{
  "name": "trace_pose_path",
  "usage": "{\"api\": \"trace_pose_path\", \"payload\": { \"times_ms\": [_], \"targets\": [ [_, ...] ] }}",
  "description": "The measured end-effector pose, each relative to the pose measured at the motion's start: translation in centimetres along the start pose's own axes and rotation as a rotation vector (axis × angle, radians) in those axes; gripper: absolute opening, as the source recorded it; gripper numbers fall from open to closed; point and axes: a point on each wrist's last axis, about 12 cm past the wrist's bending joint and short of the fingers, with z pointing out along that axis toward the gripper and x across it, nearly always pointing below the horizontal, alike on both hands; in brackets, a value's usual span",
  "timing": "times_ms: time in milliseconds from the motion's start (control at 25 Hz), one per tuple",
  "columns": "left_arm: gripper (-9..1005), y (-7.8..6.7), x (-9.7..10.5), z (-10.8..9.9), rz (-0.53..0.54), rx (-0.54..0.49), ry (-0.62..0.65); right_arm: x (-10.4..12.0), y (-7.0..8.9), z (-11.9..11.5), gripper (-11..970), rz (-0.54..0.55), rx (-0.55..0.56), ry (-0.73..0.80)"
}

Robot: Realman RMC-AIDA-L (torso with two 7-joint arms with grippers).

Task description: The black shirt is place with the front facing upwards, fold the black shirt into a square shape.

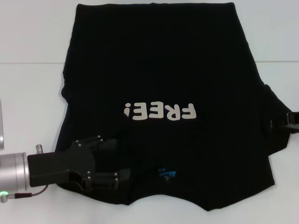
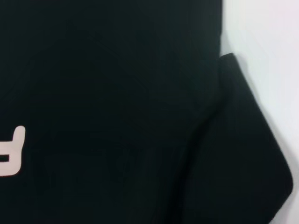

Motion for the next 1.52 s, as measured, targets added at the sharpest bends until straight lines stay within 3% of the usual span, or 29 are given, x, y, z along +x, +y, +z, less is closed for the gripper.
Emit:
{"api": "trace_pose_path", "payload": {
  "times_ms": [440, 680, 760, 1200, 1520],
  "targets": [
    [908, -0.1, 0.1, -0.1, -0.004, -0.003, -0.001, -0.2, 0.2, 0.1, 764, -0.011, 0.003, -0.009],
    [909, 0.0, 0.1, -0.1, -0.005, -0.005, -0.002, -0.2, 0.2, 0.1, 542, -0.013, 0.008, -0.011],
    [909, -0.1, 0.1, -0.1, -0.007, -0.004, -0.003, -0.2, 0.2, 0.0, 316, -0.015, 0.009, -0.01],
    [909, 0.1, 0.1, -0.2, -0.009, -0.007, -0.007, -0.5, -0.3, -0.4, 80, -0.014, 0.019, -0.023],
    [909, 0.3, -0.1, -0.4, -0.028, -0.01, -0.003, -0.1, -2.1, -1.8, 23, 0.024, 0.035, -0.073]
  ]
}}
